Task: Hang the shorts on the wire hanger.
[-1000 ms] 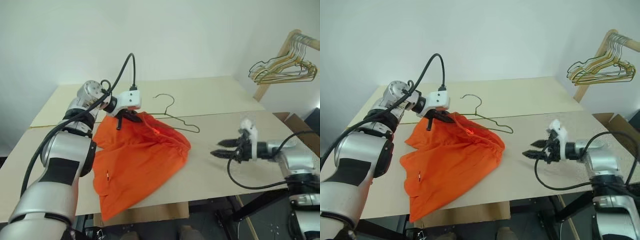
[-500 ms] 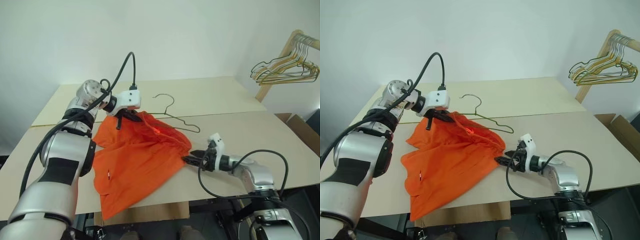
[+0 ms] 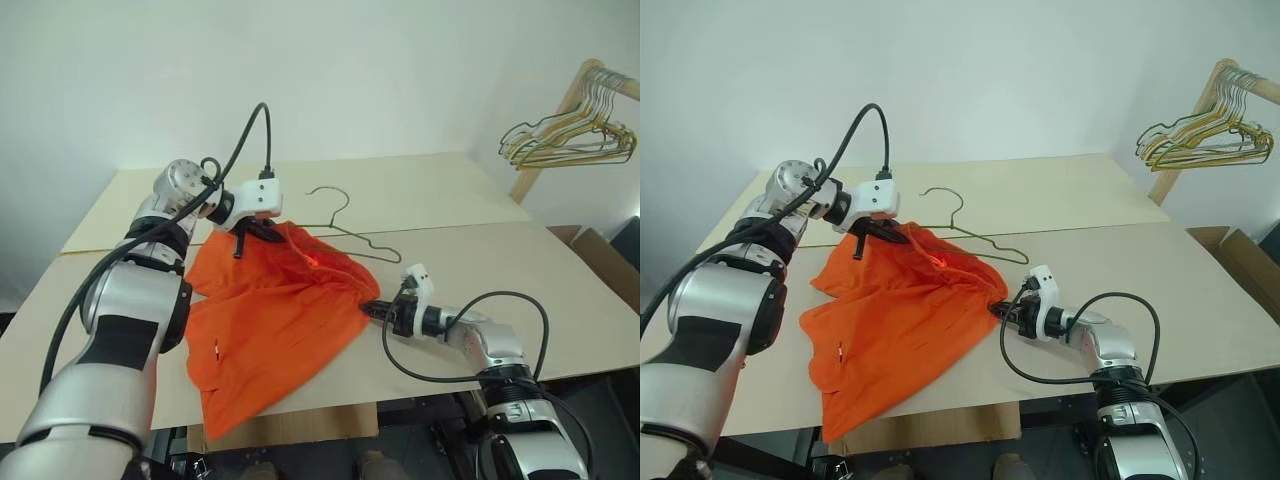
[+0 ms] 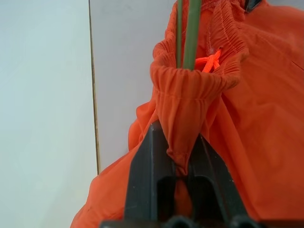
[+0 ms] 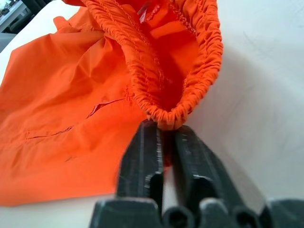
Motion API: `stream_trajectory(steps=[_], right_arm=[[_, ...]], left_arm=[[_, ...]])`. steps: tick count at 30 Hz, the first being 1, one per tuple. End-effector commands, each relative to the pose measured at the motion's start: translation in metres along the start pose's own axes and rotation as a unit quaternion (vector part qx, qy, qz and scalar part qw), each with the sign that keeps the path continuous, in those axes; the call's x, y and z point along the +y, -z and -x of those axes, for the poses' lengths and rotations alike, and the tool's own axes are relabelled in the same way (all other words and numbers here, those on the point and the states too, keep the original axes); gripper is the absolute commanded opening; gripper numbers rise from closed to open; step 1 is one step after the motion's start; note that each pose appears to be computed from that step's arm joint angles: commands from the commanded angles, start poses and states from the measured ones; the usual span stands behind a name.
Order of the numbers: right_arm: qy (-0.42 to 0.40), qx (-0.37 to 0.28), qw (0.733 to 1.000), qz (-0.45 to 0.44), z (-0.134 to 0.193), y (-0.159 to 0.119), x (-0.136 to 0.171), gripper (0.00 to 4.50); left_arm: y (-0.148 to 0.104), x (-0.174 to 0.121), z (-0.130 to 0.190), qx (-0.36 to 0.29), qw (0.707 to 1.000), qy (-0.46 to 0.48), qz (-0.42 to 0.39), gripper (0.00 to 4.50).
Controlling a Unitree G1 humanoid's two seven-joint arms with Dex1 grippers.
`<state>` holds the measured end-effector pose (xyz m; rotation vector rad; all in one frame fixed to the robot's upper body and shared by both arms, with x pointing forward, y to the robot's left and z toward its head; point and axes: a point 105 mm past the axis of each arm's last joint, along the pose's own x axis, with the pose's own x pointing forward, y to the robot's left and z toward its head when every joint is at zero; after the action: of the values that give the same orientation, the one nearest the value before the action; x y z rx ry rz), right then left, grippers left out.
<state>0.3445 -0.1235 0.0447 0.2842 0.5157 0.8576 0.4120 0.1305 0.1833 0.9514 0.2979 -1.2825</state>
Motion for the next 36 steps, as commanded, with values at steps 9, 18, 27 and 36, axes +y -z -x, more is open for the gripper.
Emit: stream_trajectory(steps=[9,18,27,36], right_arm=[[0.056,-0.038,0.997,0.036,0.034,-0.038,-0.029,0.04],[0.055,-0.031,0.996,0.062,0.052,-0.054,-0.035,0.04],[0.054,-0.014,0.995,0.079,0.056,-0.048,-0.036,0.04],[0.051,-0.011,0.994,0.098,0.057,-0.051,-0.034,0.04]], left_arm=[[-0.028,0.006,0.046,-0.076,0.996,0.019,-0.035,0.00],[-0.018,0.004,0.057,-0.027,0.997,0.020,-0.070,0.00],[-0.007,0.011,0.059,-0.026,0.998,-0.032,-0.048,0.00],[0.022,0.003,0.060,0.060,0.996,-0.022,-0.058,0.00]])
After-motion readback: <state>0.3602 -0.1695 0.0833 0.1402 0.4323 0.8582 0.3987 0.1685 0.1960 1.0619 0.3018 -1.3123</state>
